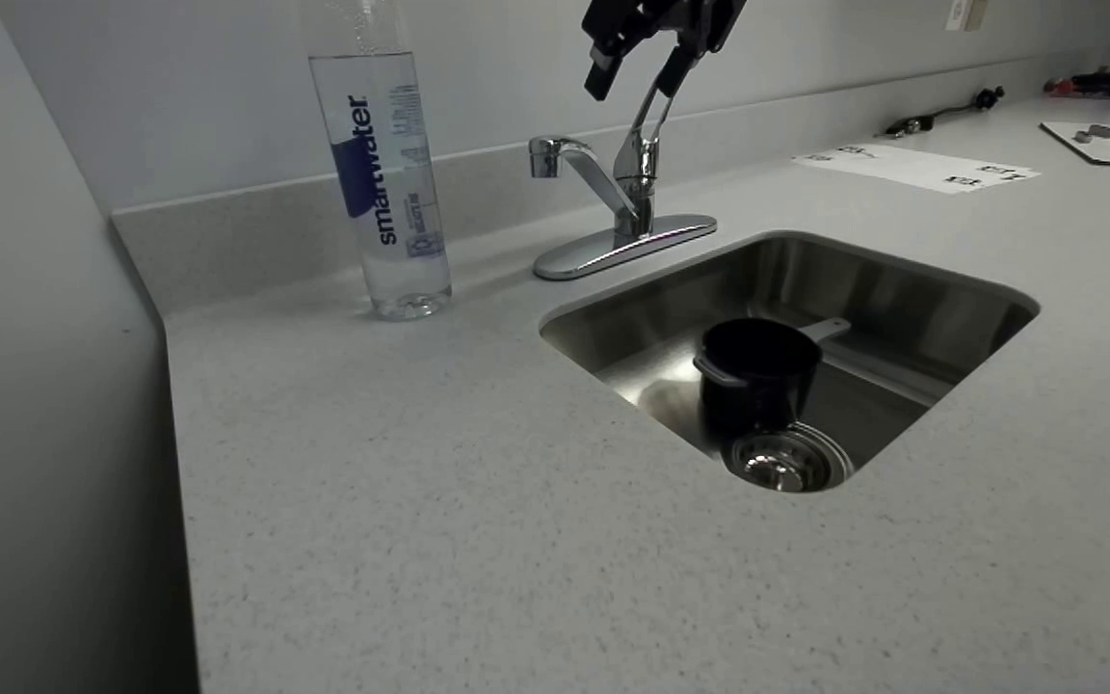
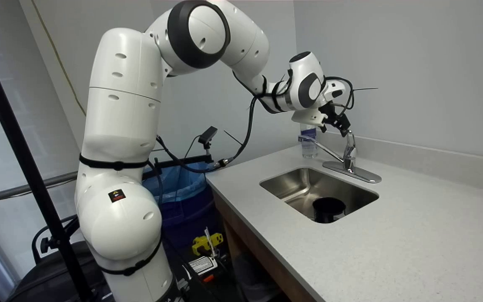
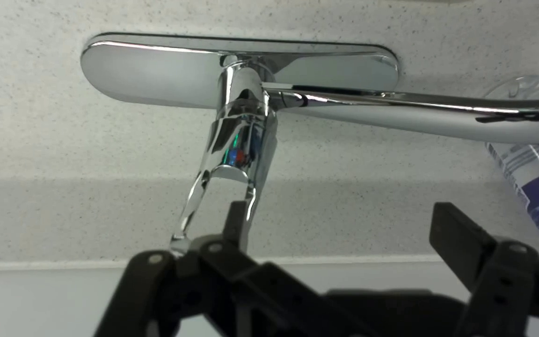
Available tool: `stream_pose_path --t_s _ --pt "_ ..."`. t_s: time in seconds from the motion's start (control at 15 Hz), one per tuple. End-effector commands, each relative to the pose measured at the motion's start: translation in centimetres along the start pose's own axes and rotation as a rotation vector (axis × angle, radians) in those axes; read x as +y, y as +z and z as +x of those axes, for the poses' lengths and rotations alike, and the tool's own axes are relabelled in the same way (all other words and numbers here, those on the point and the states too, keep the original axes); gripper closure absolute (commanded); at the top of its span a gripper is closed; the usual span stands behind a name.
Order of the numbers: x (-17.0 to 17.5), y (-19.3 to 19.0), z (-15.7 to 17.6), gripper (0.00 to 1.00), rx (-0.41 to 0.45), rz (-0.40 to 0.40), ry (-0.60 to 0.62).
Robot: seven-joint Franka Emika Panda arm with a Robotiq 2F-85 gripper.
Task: Open the tap, turn it to the right then close it
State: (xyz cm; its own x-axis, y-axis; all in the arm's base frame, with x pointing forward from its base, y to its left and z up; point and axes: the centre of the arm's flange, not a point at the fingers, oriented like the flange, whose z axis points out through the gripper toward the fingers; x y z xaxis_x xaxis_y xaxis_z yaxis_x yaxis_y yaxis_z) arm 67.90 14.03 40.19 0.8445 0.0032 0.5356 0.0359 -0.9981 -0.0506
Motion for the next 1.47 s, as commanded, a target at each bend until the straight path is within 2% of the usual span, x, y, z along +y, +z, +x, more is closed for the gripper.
stream_pose_path --t_s 0.0,0.4,1.4 --pt "-0.8 -1.6 0.0 0.00 -0.009 0.030 0.012" --pt "-3.4 -3.9 0.2 0.00 0.022 0.102 0.021" --pt "-6.2 1.0 1.8 0.00 0.048 0.101 -0.011"
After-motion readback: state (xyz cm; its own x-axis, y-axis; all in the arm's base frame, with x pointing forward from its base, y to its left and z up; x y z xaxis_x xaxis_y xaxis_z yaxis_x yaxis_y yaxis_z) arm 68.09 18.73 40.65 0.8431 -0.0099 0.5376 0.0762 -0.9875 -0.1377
